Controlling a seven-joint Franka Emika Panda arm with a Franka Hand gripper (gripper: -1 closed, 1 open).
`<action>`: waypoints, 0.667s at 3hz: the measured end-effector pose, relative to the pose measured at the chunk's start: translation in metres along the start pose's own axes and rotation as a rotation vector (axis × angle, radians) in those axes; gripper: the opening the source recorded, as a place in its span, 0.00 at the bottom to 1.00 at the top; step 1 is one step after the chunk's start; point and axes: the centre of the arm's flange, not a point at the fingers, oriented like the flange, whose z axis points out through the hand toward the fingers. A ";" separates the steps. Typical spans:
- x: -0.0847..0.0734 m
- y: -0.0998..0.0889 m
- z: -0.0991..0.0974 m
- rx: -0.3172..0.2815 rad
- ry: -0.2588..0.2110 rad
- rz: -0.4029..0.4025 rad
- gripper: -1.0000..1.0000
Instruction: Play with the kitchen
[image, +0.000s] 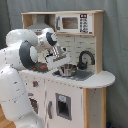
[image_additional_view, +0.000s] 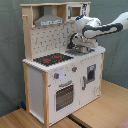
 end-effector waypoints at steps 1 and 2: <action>0.005 0.010 0.011 -0.016 0.057 0.008 0.00; 0.019 0.001 0.018 -0.028 0.117 -0.036 0.00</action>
